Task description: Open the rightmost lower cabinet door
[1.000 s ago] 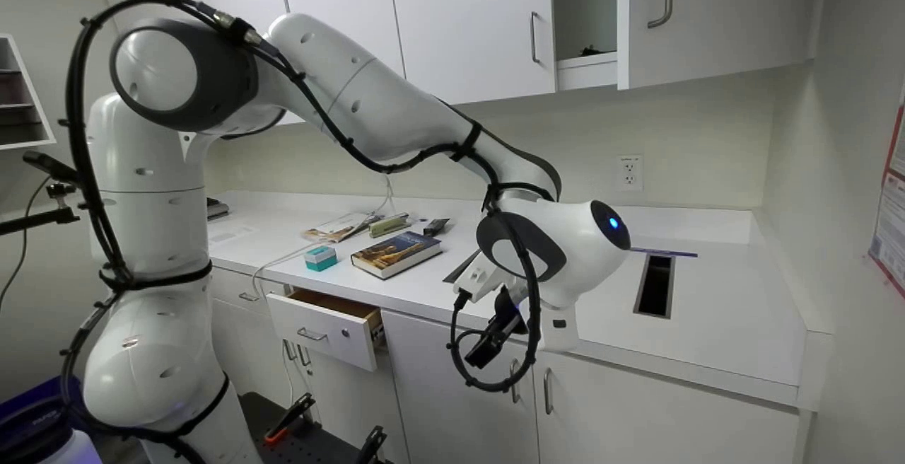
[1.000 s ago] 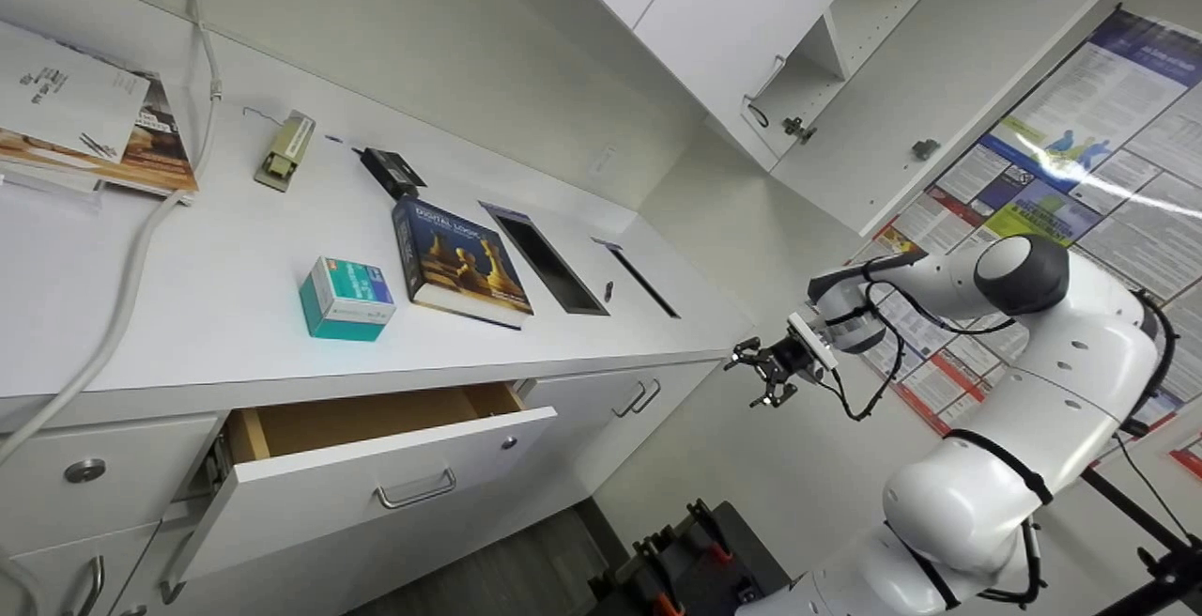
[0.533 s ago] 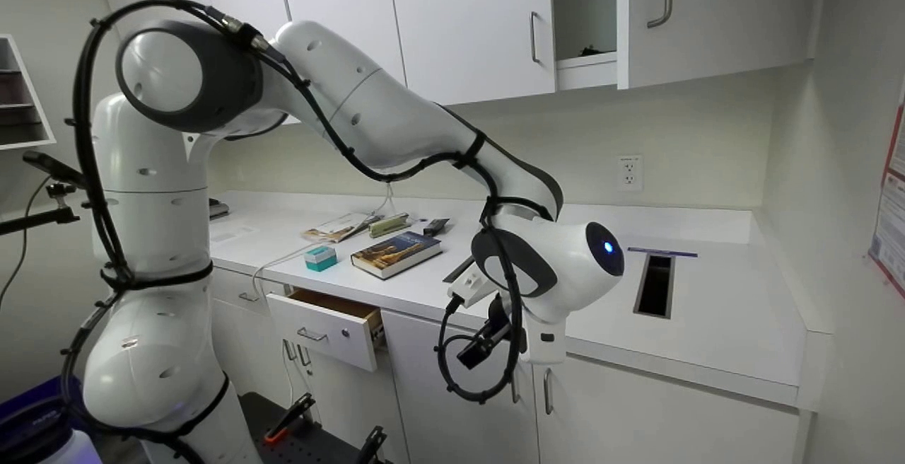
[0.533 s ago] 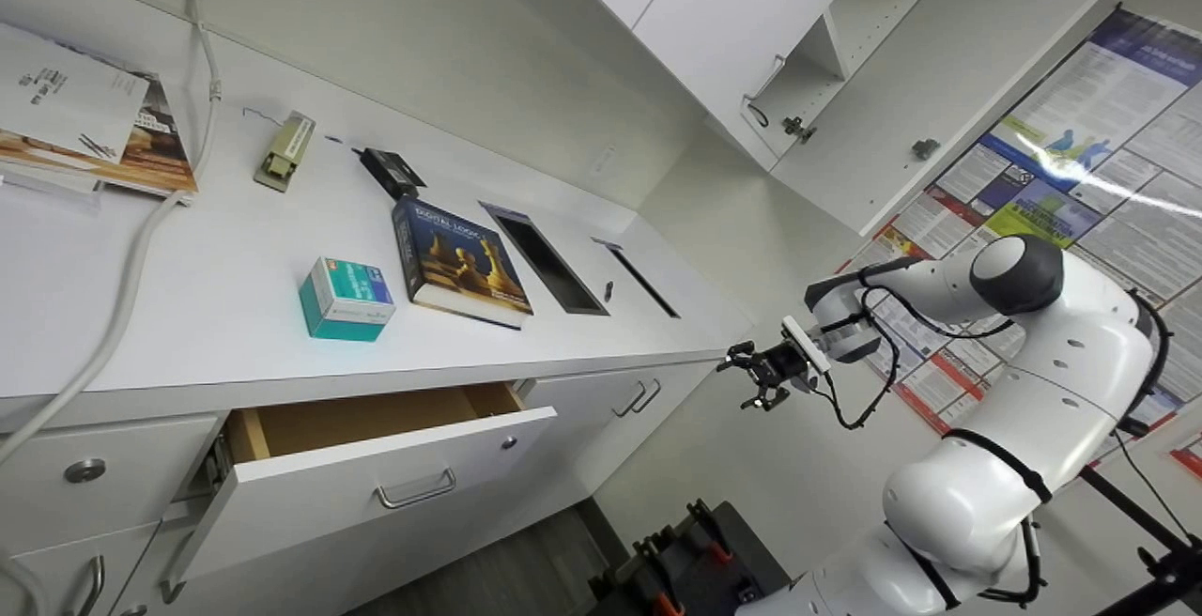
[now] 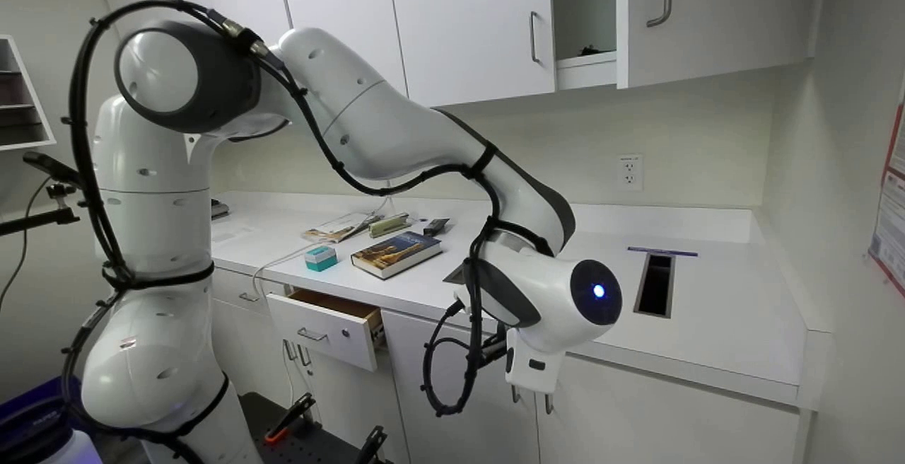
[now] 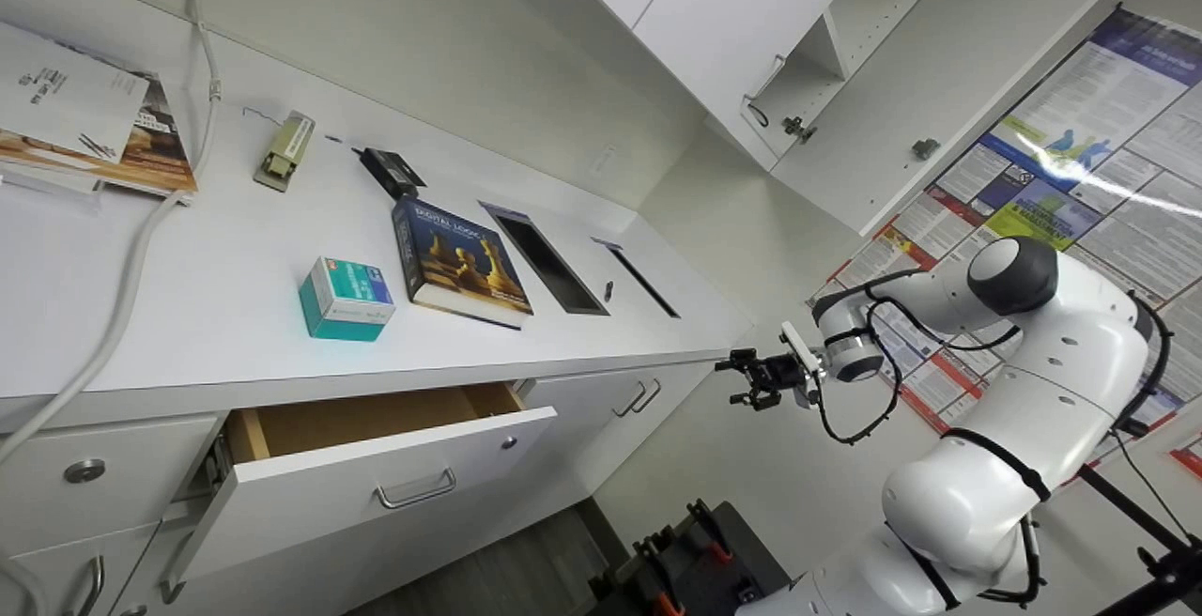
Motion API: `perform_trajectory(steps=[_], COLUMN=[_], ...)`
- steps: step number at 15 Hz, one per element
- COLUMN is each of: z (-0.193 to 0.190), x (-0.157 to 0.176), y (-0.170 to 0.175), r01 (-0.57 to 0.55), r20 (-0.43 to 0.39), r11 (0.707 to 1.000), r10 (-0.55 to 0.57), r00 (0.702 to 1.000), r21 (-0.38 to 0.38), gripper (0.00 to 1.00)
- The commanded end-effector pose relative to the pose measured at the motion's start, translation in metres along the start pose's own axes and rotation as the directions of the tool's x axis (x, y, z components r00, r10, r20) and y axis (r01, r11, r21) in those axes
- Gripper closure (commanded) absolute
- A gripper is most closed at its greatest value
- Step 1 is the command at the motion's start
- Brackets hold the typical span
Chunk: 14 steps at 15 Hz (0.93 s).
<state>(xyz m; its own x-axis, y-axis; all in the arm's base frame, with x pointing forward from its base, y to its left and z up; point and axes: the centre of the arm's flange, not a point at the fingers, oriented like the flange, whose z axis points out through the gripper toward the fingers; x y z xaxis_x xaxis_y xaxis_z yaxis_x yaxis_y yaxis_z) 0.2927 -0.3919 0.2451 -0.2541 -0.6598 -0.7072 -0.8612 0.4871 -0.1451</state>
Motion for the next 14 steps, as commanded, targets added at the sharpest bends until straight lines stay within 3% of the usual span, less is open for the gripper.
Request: perform_trajectory(steps=[1,4,5,10,14], z=[0.015,0.038,0.027,0.039,0.041], x=[0.002,-0.001,0.011,0.01,0.035], y=[0.024,0.045,0.03,0.043,0.039], r01=[-0.145,-0.247,-0.186,-0.231,-0.406], r20=[0.024,0.161,0.087,0.124,0.176], r11=[0.981,0.954,0.972,0.962,0.852], r10=[0.143,0.22,0.175,0.213,0.367], r00=[0.989,0.962,0.981,0.969,0.913], r21=[0.133,0.169,0.141,0.149,0.329], gripper=[0.0,0.0,0.0,0.0,0.0])
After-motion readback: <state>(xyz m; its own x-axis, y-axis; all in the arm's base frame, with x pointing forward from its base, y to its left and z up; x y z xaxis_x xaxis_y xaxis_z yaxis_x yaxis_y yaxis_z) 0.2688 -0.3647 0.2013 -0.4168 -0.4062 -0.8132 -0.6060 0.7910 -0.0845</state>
